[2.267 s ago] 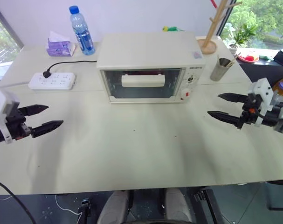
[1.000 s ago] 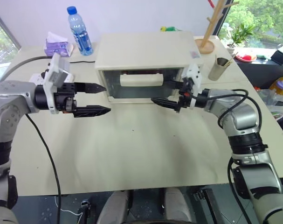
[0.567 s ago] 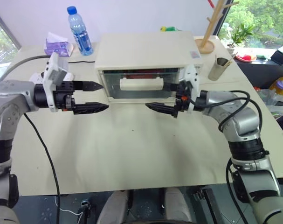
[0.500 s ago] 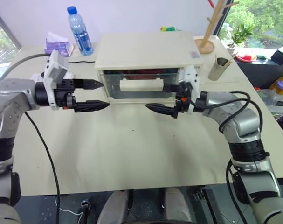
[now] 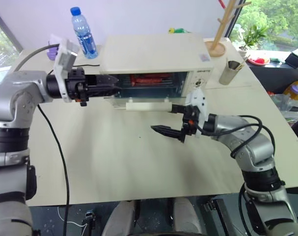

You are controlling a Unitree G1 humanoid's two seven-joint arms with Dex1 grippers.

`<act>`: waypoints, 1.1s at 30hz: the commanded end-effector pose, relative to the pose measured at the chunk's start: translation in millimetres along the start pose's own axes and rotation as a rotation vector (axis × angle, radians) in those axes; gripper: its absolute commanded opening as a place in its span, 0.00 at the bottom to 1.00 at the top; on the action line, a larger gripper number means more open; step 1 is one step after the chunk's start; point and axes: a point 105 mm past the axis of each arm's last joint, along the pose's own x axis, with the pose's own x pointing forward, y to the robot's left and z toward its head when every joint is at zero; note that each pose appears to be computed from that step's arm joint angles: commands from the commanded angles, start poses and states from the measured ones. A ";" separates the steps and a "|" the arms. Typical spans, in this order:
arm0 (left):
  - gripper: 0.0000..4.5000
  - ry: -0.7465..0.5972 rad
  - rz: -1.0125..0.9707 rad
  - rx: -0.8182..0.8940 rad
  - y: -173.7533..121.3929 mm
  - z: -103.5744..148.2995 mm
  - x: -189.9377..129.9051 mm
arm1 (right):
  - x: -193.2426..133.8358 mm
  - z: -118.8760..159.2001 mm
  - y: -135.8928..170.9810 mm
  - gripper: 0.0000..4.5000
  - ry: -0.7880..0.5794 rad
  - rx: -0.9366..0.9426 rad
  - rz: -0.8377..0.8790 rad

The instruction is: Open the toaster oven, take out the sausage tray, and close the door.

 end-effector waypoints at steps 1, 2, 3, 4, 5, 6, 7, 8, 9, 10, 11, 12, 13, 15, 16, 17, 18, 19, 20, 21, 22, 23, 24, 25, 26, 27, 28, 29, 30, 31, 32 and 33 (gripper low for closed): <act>0.01 -0.010 0.046 0.052 13.5 7.2 2.0 | 3.1 8.9 16.1 1.00 -0.023 -0.042 0.052; 0.01 0.006 0.058 0.063 17.1 4.3 3.7 | 2.8 8.4 16.7 1.00 -0.022 -0.041 0.050; 0.01 0.027 0.066 0.078 20.3 -0.2 5.6 | 2.3 8.3 17.0 1.00 -0.023 -0.041 0.047; 0.01 0.050 0.069 0.095 22.2 -5.0 6.9 | 1.8 8.4 17.1 1.00 -0.025 -0.040 0.044; 0.01 0.083 0.064 0.119 22.8 -12.2 8.0 | 1.4 9.0 16.7 1.00 -0.027 -0.040 0.040; 0.01 0.110 0.057 0.138 22.8 -18.3 8.6 | 1.0 9.7 16.3 1.00 -0.028 -0.040 0.036; 0.01 0.126 0.051 0.152 22.7 -22.2 8.9 | 0.8 10.1 16.1 1.00 -0.029 -0.040 0.034; 0.01 0.145 0.052 0.160 23.7 -27.6 9.2 | 0.7 10.8 15.8 1.00 -0.031 -0.039 0.032; 0.01 0.164 0.056 0.170 25.0 -33.3 9.2 | 0.6 11.5 15.9 1.00 -0.031 -0.040 0.031; 0.01 0.181 0.059 0.176 26.3 -38.9 9.2 | 0.5 12.1 15.9 1.00 -0.031 -0.042 0.030; 0.01 0.192 0.060 0.180 27.1 -42.7 9.0 | 0.5 12.3 16.0 1.00 -0.031 -0.043 0.029; 0.01 0.197 0.059 0.182 27.7 -45.4 9.1 | 0.4 12.5 15.8 1.00 -0.031 -0.044 0.026; 0.01 0.196 0.058 0.179 28.2 -46.8 9.5 | 0.1 12.7 15.4 1.00 -0.030 -0.042 0.023; 0.01 0.187 0.055 0.167 28.3 -47.7 10.6 | -2.4 11.6 14.3 1.00 -0.022 -0.040 0.012; 0.01 0.180 0.052 0.157 28.2 -47.7 11.3 | -4.9 9.6 13.1 1.00 -0.012 -0.040 0.002; 0.01 0.173 0.050 0.149 28.1 -47.4 11.8 | -7.4 7.1 11.4 1.00 0.002 -0.040 -0.010; 0.01 0.167 0.049 0.143 28.0 -47.0 12.2 | -9.9 4.1 9.5 1.00 0.020 -0.042 -0.023; 0.01 0.163 0.049 0.139 28.1 -46.6 12.4 | -12.2 1.2 7.6 1.00 0.038 -0.046 -0.035; 0.01 0.160 0.049 0.136 28.0 -46.3 12.7 | -14.8 -1.8 5.7 1.00 0.057 -0.049 -0.047; 0.01 0.157 0.048 0.134 27.8 -46.1 13.0 | -17.7 -4.7 3.8 1.00 0.075 -0.052 -0.059; 0.01 0.156 0.047 0.133 27.6 -46.1 13.3 | -20.2 -7.0 2.2 1.00 0.090 -0.055 -0.068; 0.01 0.156 0.046 0.132 27.5 -46.3 13.7 | -22.4 -9.1 0.5 1.00 0.103 -0.057 -0.077; 0.01 0.154 0.043 0.129 27.0 -46.5 14.4 | -25.8 -12.3 -1.4 1.00 0.124 -0.062 -0.088; 0.01 0.152 0.042 0.128 26.8 -46.7 15.1 | -28.8 -14.7 -2.5 1.00 0.139 -0.065 -0.095; 0.01 0.150 0.040 0.126 26.4 -46.9 16.0 | -32.2 -16.7 -2.4 1.00 0.151 -0.068 -0.097; 0.01 0.144 0.037 0.120 25.9 -46.9 17.1 | -36.3 -18.5 -1.7 1.00 0.163 -0.069 -0.097; 0.01 0.140 0.034 0.115 25.4 -47.0 18.0 | -40.3 -19.4 -0.1 1.00 0.170 -0.063 -0.093; 0.01 0.138 0.033 0.111 25.0 -47.2 18.6 | -42.8 -19.9 1.1 1.00 0.174 -0.058 -0.089; 0.01 0.136 0.032 0.109 24.8 -47.5 19.2 | -45.6 -20.1 2.6 1.00 0.179 -0.054 -0.084; 0.01 0.137 0.030 0.108 24.1 -48.6 19.8 | -50.5 -19.5 6.2 1.00 0.186 -0.048 -0.071; 0.01 0.138 0.029 0.103 23.3 -50.1 20.4 | -57.4 -17.3 10.9 1.00 0.190 -0.040 -0.053; 0.01 0.138 0.027 0.096 22.2 -51.9 20.7 | -64.6 -14.1 15.5 1.00 0.190 -0.031 -0.036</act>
